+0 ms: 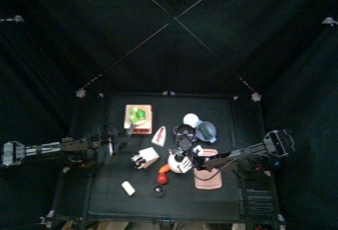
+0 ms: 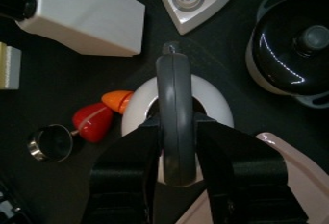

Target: Place kettle left of plate

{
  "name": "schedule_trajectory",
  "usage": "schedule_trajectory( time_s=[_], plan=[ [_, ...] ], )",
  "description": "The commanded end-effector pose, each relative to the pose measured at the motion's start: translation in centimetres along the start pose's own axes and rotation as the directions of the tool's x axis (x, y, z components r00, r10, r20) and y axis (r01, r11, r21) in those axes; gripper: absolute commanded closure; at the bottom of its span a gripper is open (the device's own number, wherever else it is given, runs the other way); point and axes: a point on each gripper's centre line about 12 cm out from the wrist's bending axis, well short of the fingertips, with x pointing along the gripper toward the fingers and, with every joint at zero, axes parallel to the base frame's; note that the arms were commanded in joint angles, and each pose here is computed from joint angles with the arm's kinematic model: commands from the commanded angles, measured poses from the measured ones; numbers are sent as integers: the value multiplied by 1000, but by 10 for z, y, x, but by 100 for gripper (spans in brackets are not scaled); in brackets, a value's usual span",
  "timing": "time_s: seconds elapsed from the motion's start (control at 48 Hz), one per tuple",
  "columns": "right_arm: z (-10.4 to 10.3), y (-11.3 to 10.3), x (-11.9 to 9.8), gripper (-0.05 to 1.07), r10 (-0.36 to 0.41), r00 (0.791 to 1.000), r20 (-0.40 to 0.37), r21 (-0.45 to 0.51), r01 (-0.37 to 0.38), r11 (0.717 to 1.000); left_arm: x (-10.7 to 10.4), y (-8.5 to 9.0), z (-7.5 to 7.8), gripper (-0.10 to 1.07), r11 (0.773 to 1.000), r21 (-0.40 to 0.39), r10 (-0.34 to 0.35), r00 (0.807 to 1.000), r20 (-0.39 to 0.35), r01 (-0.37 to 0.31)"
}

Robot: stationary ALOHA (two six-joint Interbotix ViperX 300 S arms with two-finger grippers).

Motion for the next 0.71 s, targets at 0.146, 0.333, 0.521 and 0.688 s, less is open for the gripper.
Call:
schedule_trajectory(
  time_s=[0.146, 0.333, 0.521, 0.688],
  plan=[
    [-12, -8, -5, 35, 70, 997, 42, -78, -67, 995, 1, -1, 8, 11, 1000, 1, -4, 1000, 20, 4],
    [-19, -11, 4, 34, 70, 997, 29, -97, -67, 993, 1, -2, 6, 11, 1000, 7, -7, 1000, 13, 7],
    [-16, -6, 6, 34, 106, 993, 48, -127, -99, 987, 1, -1, 6, 11, 1000, 5, -6, 1000, 14, 5],
    [-8, -8, 18, 34, 114, 991, 67, -140, -104, 985, 1, -1, 5, 11, 1000, 4, -5, 1000, 11, 5]
  ],
)
